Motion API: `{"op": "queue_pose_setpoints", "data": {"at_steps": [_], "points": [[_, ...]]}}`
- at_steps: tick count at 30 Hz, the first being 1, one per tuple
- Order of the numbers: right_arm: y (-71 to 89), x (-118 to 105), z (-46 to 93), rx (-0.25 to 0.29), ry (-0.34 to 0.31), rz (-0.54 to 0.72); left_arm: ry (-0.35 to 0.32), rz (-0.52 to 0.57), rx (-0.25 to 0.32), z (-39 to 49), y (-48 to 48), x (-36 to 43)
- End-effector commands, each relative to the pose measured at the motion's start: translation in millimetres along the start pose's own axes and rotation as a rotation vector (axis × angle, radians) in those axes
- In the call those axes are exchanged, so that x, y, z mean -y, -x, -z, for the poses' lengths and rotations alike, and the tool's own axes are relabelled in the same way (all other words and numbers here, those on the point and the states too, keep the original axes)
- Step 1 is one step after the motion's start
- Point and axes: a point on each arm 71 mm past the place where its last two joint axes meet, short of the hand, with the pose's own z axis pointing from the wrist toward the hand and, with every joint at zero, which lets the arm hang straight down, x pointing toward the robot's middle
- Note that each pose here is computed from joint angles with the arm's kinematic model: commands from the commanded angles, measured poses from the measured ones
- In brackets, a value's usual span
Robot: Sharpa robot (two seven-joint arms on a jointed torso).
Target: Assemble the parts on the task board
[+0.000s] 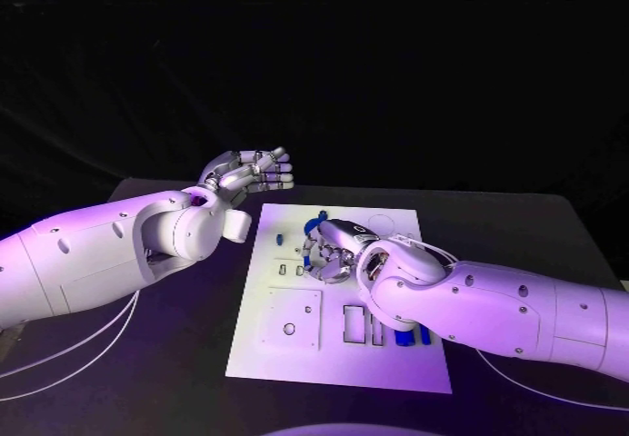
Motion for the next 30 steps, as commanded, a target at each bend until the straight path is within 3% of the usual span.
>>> {"op": "queue_pose_setpoints", "data": {"at_steps": [1,30], "points": [[-4.4,-1.0,-0.1,-0.014,-0.001,0.052,-0.011,0.007,-0.021,-0.3,-3.7,1.1],[-12.3,0.7,-2.0,-0.013,-0.003,0.069,-0.007,0.009,-0.03,-0.2,-4.9,0.8]]}}
